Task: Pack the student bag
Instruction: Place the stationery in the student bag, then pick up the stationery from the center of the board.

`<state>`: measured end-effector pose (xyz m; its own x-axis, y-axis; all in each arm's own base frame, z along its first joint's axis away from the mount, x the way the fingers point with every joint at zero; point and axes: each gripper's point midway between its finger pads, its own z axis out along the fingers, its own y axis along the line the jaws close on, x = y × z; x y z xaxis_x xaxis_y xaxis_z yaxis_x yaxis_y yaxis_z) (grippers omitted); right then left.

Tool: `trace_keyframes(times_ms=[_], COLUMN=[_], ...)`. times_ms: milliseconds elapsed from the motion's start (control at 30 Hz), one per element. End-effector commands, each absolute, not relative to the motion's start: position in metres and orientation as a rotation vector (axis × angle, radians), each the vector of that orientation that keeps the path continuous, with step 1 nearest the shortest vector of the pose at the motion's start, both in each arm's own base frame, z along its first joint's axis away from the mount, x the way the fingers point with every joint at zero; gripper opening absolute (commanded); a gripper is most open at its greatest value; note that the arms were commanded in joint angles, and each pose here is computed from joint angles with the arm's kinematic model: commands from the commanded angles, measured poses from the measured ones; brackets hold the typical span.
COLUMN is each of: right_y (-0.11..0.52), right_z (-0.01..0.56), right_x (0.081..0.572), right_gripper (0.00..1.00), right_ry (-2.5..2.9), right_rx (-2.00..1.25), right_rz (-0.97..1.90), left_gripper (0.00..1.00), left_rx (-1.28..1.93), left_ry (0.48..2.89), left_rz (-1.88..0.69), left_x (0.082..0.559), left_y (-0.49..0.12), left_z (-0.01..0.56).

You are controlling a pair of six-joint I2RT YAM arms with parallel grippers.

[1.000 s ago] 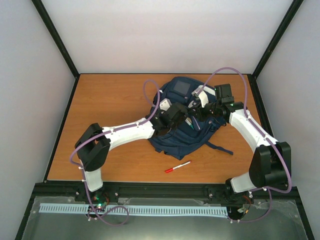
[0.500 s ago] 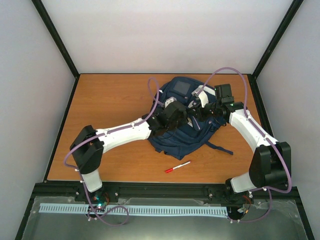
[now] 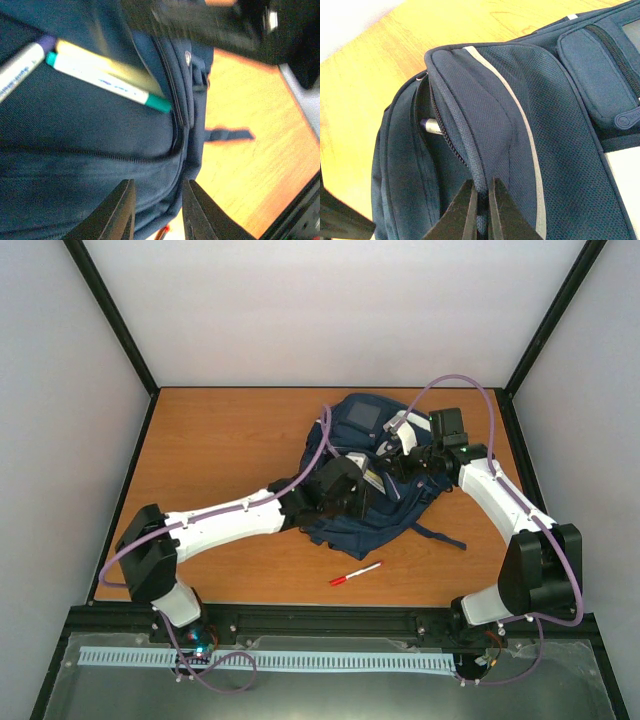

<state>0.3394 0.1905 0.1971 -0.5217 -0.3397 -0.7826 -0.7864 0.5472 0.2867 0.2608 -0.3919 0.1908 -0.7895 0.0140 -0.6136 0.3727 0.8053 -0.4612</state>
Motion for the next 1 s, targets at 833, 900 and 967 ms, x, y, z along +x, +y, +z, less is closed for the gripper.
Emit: trace_keyframes(times_ms=[833, 900, 967], right_y=[0.186, 0.186, 0.186], right_z=[0.21, 0.209, 0.209], right_x=[0.348, 0.348, 0.348], right_gripper=[0.03, 0.03, 0.03], right_ry=[2.056, 2.057, 2.057], right_rx=[-0.911, -0.912, -0.912], right_rz=[0.809, 0.809, 0.811], left_gripper=[0.32, 0.34, 0.35], left_rx=[1.256, 1.306, 1.346], left_ry=[2.467, 2.45, 2.434], left_rz=[-0.456, -0.414, -0.37], left_x=[0.132, 0.125, 0.119], left_y=[-0.359, -0.363, -0.366], left_z=[0.082, 0.076, 0.069])
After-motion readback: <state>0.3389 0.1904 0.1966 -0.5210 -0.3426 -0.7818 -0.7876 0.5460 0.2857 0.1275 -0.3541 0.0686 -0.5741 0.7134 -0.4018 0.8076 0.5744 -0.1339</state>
